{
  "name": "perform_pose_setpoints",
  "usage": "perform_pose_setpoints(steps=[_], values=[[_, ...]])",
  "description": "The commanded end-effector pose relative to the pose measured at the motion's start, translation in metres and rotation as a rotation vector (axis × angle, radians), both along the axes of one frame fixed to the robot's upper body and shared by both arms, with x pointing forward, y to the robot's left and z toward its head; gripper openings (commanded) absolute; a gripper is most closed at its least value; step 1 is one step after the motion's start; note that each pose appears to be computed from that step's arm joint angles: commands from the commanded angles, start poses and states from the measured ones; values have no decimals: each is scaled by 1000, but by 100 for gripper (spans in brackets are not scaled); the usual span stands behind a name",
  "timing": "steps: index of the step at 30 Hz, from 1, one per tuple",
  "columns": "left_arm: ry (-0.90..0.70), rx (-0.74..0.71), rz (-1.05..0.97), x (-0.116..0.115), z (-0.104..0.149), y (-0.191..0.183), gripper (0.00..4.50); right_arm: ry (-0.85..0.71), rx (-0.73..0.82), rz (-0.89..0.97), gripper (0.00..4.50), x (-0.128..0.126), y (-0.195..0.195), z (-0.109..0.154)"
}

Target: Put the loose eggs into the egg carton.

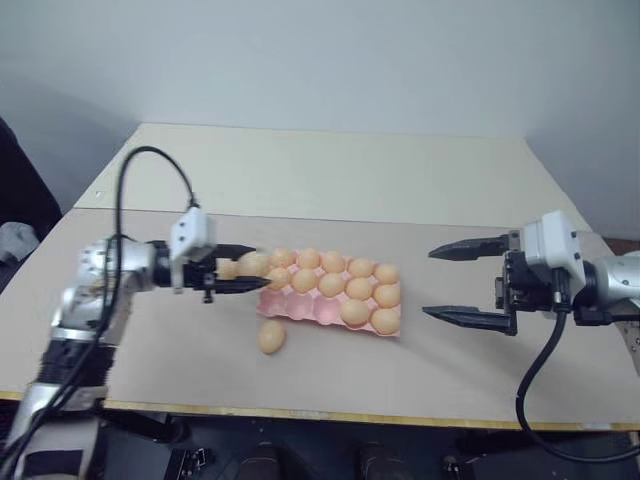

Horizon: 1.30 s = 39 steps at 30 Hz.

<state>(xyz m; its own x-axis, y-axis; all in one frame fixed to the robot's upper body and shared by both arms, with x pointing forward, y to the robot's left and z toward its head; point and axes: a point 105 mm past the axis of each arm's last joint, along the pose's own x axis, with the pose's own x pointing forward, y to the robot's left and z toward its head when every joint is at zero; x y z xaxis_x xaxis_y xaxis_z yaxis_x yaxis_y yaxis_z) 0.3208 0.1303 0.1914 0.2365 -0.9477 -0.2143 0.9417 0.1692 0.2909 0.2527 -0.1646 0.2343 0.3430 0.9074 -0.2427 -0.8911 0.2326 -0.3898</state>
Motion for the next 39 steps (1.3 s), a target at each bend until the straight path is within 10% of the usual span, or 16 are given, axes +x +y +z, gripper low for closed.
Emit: perform_pose_setpoints(steps=[1, 15, 22, 28, 39], values=[[-39, 5, -59, 5, 1, -30, 241, -48, 10, 18, 450, -3, 5, 10], [5, 92, -161, 8, -33, -73, 241, -56, 13, -14, 450, -7, 2, 10], [10, 139, -133, 11, -48, -69, 441, -60, 18, -12, 450, -6, 4, 10], [-29, 79, -94, 16, -26, -63, 448, -61, 24, -4, 450, -4, 6, 11], [-110, 119, 117, -10, 36, 74, 448, -44, 59, 17, 450, 3, 10, 8]])
